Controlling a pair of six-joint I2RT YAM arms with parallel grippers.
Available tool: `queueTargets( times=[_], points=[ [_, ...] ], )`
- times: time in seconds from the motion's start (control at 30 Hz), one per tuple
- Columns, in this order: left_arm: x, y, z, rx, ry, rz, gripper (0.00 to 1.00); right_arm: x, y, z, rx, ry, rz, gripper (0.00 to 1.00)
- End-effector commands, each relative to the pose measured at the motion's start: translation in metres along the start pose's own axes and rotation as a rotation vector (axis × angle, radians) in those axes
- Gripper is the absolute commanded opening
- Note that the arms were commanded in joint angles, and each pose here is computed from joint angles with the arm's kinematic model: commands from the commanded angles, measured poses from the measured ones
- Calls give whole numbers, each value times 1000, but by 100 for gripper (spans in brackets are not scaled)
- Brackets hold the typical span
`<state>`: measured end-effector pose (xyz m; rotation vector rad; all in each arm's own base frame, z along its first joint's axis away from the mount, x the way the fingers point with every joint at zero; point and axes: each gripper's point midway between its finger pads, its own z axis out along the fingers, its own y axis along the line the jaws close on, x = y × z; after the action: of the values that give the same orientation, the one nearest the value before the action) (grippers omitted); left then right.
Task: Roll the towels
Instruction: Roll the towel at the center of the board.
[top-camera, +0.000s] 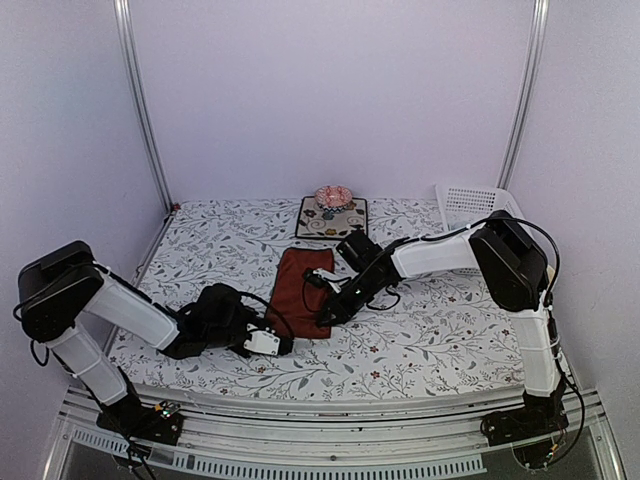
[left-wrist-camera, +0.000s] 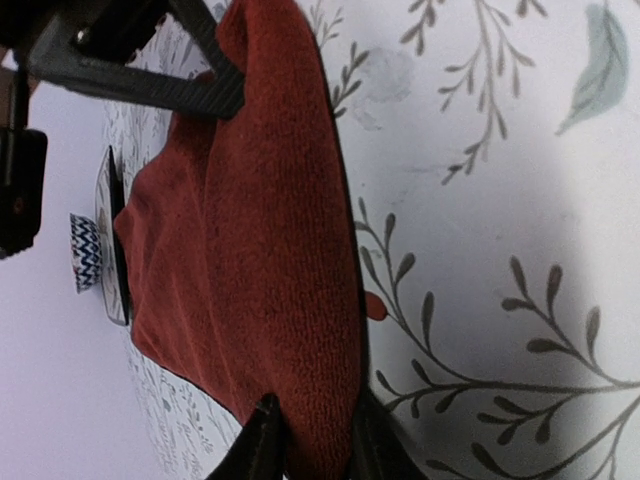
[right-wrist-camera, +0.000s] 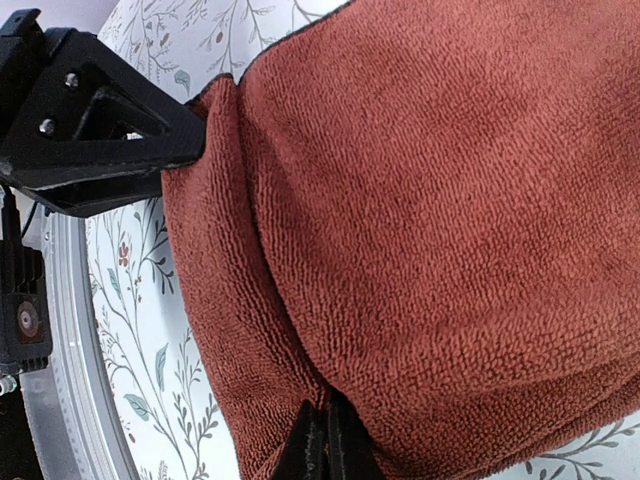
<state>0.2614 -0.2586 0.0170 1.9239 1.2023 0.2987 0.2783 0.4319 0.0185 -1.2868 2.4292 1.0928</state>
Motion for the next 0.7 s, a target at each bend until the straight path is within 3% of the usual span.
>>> queueTargets(
  times=[0.0, 0.3, 0.53, 0.67],
  points=[
    [14, -45, 2, 165, 63, 5, 1, 19, -11, 9, 27, 53, 32, 3],
    [7, -43, -4, 207, 38, -44, 0, 14, -8, 1, 37, 38, 9, 8],
    [-3, -45, -12, 353, -21, -178, 0, -1, 1, -38, 151, -57, -123, 42],
    [-5, -42, -15, 413, -40, -248, 0, -5, 3, -62, 247, -115, -195, 54]
  ],
)
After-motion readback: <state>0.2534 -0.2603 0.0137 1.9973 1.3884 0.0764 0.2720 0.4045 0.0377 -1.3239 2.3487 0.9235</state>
